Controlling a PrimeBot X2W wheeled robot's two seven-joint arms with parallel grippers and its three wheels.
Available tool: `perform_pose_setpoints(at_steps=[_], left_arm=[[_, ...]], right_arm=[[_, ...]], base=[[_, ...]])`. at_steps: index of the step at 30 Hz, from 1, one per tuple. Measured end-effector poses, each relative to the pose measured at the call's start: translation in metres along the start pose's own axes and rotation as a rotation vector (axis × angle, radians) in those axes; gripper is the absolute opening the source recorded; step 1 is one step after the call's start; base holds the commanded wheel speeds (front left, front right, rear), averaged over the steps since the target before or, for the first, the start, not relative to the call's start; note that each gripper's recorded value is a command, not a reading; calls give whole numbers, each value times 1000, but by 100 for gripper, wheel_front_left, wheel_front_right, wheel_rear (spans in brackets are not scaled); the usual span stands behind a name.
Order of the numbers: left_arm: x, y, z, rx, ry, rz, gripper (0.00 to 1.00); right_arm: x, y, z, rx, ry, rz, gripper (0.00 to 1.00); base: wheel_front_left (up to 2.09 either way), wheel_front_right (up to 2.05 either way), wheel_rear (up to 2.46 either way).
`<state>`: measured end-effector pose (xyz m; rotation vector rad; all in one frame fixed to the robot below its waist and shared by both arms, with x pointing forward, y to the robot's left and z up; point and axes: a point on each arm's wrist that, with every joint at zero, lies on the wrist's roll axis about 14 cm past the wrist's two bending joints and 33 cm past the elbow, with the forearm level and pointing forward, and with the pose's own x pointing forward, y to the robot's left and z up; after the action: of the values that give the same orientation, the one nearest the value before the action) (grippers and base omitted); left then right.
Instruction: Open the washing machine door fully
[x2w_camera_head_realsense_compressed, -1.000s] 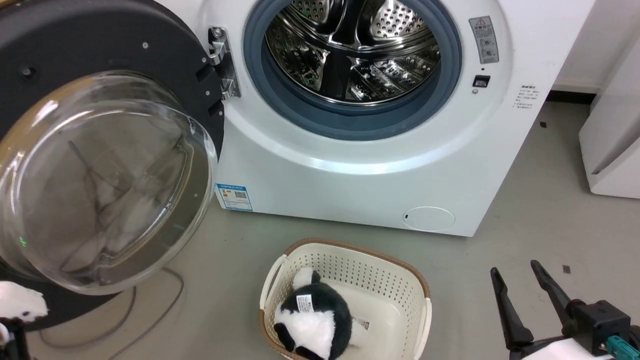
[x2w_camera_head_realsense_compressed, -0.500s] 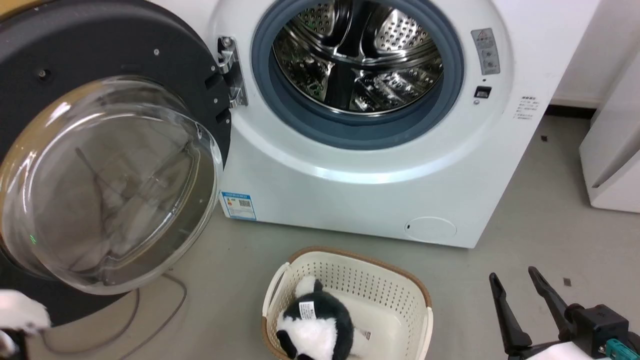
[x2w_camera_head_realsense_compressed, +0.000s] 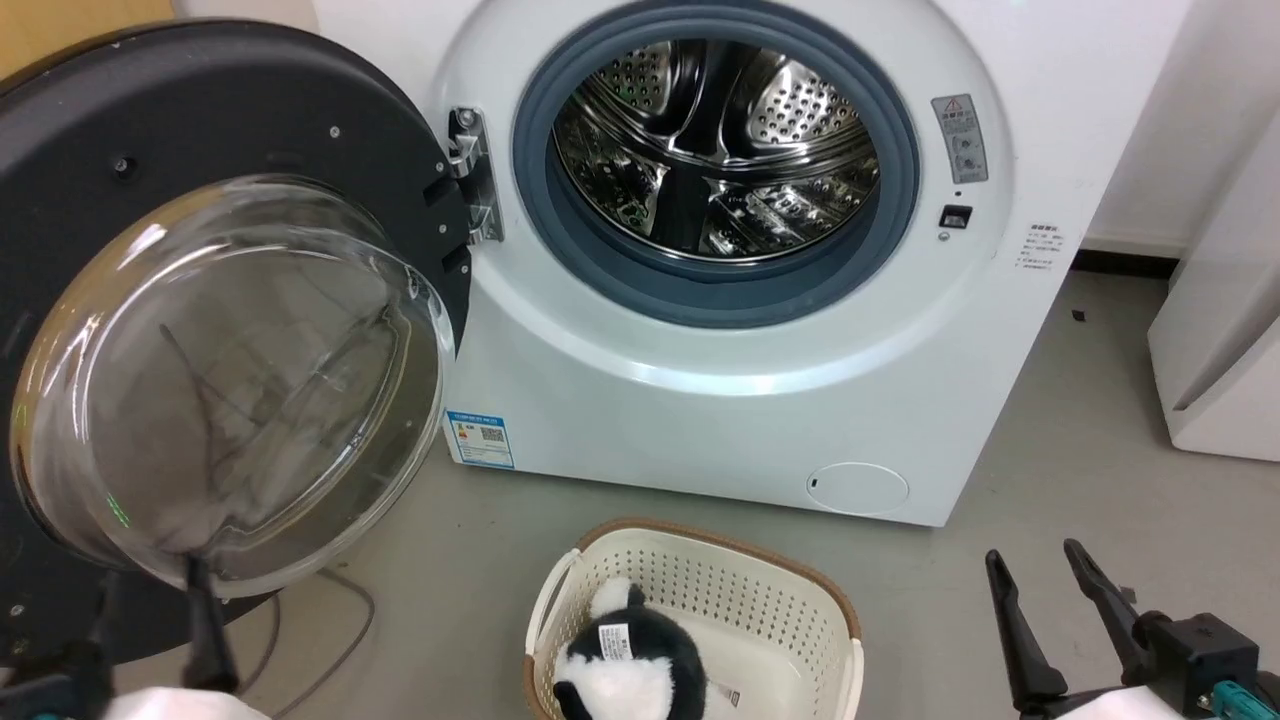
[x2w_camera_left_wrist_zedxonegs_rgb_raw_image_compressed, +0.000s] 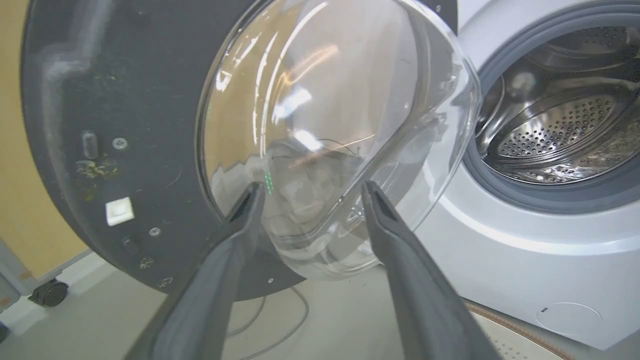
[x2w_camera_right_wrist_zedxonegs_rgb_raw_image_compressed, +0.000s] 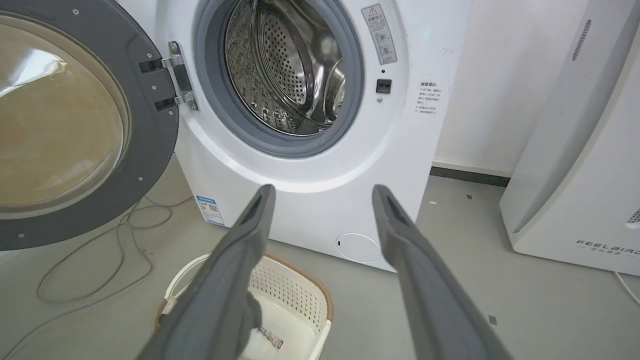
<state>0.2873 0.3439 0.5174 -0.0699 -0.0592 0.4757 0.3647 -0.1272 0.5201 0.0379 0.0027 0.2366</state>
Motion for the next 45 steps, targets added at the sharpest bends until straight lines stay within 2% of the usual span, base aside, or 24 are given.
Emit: perform_pose_setpoints(at_steps=[9, 15, 20, 26, 39, 40, 45], left_arm=[[-29, -76, -8, 19, 44, -203, 100], [-41, -136, -17, 35, 64, -405, 100], [-38, -167, -11, 68, 24, -494, 100], [-33, -183, -13, 52, 27, -529, 100], [-32, -184, -20, 44, 53, -527, 100], [-32, -184, -21, 42, 56, -527, 0], [-32, -185, -21, 42, 58, -529, 0]], right_arm=[[-7, -4, 7, -29, -17, -16, 100], [-18, -13, 11, -39, -20, -54, 100], [-29, -24, 11, -40, -17, -95, 100], [-36, -30, 8, -39, -5, -120, 100], [-36, -27, 3, -35, 9, -112, 100], [-36, -27, 3, -35, 10, -112, 0], [-35, -27, 3, -35, 11, -113, 0]], base=[[0, 0, 0], [0, 0, 0], [0, 0, 0], [0, 0, 0], [0, 0, 0], [0, 0, 0], [0, 0, 0]])
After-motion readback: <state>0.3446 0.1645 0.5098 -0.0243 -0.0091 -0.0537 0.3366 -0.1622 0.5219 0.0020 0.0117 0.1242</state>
